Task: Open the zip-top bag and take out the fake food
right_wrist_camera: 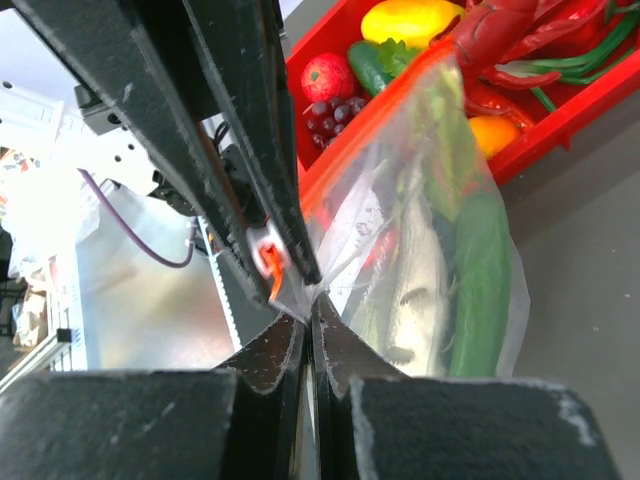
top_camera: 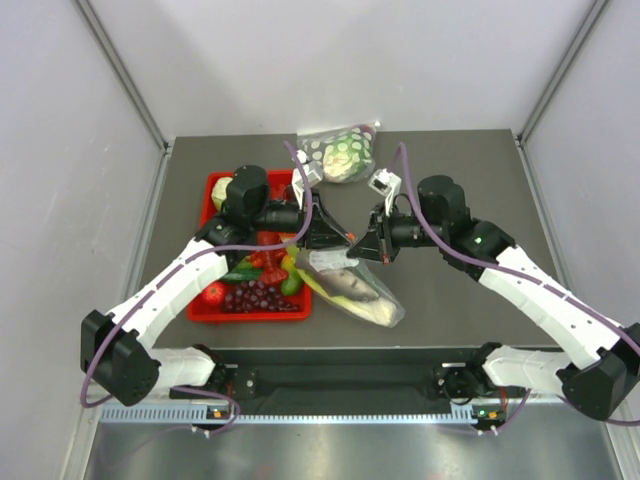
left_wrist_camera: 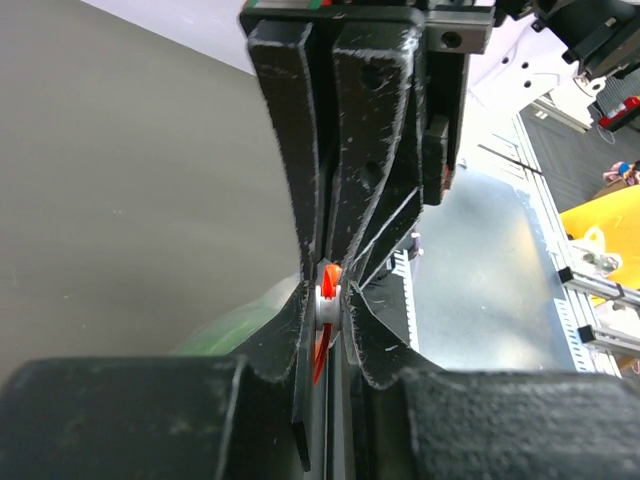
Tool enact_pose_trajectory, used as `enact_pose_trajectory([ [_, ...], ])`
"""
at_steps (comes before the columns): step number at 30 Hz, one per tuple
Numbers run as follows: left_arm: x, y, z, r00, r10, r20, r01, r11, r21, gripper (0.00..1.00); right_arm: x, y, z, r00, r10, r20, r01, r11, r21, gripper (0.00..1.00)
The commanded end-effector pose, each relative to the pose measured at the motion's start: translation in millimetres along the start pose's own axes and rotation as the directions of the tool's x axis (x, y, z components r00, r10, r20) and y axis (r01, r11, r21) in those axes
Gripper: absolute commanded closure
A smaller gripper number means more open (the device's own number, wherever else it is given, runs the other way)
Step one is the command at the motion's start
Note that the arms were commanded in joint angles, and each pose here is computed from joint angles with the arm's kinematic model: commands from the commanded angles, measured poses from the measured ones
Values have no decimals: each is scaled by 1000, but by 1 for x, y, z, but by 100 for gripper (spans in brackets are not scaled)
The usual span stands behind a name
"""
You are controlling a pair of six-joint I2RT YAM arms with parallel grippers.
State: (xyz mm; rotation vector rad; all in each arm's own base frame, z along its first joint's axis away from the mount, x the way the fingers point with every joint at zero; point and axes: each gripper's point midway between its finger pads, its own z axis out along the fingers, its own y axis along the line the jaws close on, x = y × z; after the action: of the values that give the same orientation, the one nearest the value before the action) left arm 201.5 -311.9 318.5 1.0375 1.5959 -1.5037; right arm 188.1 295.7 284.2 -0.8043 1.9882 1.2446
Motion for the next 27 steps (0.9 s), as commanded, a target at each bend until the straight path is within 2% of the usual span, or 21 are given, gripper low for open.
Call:
enact_pose_trajectory([
  [1,-10,1,-6,997,73,37,-73,997,-20,99,-36,17,-22,984,-82,158,83,996,-6,100],
  [12,-6,15,-10,997,66,29,-65,996,-56,99,-42,21,-48,966,-84,245,84,996,13,100],
  [19,-8,18,-8,998,58,36,-56,997,-47,100,-43,24,-49,967,-69,245,75,997,-15,100],
  [21,-11,11,-6,998,53,38,-53,999,-12,100,-42,24,-47,971,-63,232,71,997,-27,91],
  [22,-12,9,-6,998,44,39,-44,999,2,100,-40,26,-46,973,-60,221,71,997,-41,79],
  [23,-12,9,-5,999,38,37,-38,999,13,100,-40,24,-43,976,-56,211,66,997,-43,72],
  [26,-12,5,-4,999,21,27,-22,999,41,100,-40,20,-38,983,-57,177,64,997,-39,54],
  [27,-12,4,-4,999,21,25,-22,999,49,100,-41,21,-37,984,-67,167,75,996,-42,51],
])
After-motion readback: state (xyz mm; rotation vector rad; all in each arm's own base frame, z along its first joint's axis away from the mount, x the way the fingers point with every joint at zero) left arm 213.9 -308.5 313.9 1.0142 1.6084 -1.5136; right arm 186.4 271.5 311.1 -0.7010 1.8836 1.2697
